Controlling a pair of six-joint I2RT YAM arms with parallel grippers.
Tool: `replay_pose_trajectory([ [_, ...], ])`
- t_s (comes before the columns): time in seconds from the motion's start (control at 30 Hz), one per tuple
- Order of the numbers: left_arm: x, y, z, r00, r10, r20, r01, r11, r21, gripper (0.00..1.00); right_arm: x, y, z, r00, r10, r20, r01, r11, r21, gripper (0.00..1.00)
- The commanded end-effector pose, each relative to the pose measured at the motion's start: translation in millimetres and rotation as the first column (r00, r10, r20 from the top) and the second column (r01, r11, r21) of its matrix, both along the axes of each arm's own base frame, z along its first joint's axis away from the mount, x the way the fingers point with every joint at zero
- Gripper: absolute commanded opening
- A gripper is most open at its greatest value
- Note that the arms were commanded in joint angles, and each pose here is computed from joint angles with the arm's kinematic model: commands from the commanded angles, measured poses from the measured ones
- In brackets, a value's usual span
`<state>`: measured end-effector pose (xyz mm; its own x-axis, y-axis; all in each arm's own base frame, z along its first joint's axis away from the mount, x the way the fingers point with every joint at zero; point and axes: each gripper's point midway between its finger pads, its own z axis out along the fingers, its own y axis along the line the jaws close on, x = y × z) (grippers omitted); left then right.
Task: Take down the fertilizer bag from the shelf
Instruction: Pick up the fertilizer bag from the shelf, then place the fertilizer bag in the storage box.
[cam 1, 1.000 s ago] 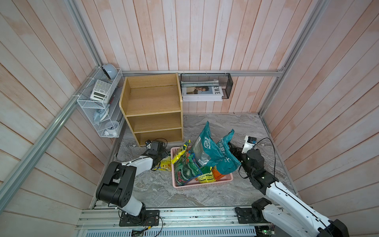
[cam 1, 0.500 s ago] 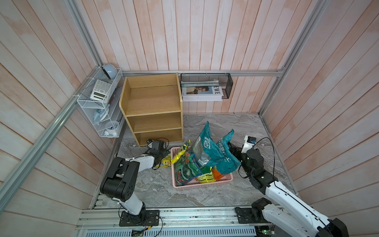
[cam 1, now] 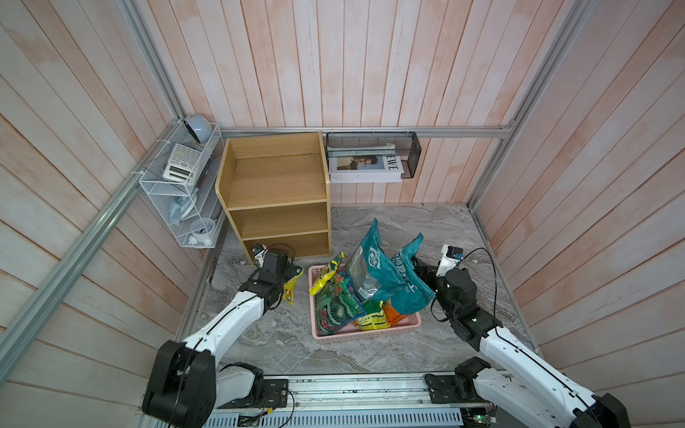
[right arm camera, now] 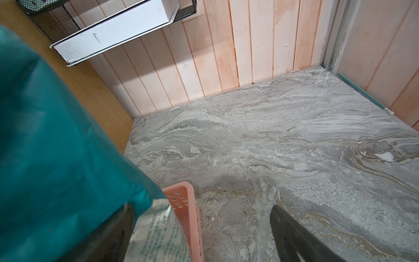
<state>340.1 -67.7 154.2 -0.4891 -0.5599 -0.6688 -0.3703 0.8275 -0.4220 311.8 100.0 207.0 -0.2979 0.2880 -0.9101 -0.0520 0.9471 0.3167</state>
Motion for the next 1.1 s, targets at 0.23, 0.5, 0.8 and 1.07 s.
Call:
replay_pose_trajectory([
  [0.23,-79,-15,84,0.991,0.045,0.124,-0.043,0.999,-0.012,0.0,-2,5,-3,0.999,0.029,-0.013,-0.029,0.999,-0.016,0.98],
  [0.5,-85,-59,84,0.991,0.013,0.131,-0.01,1.0,-0.018,0.0,-3,4,-3,1.0,0.026,-0.012,-0.026,1.0,-0.016,0.98],
  [0.8,-85,-103,78,0.981,0.004,0.192,0.013,0.996,-0.085,0.0,-3,5,-4,0.999,0.03,-0.014,-0.03,0.999,-0.014,0.98],
  [1.07,-70,-147,49,0.984,0.003,0.179,0.014,0.995,-0.095,0.0,-4,4,-4,1.0,0.028,-0.011,-0.028,1.0,-0.013,0.98],
])
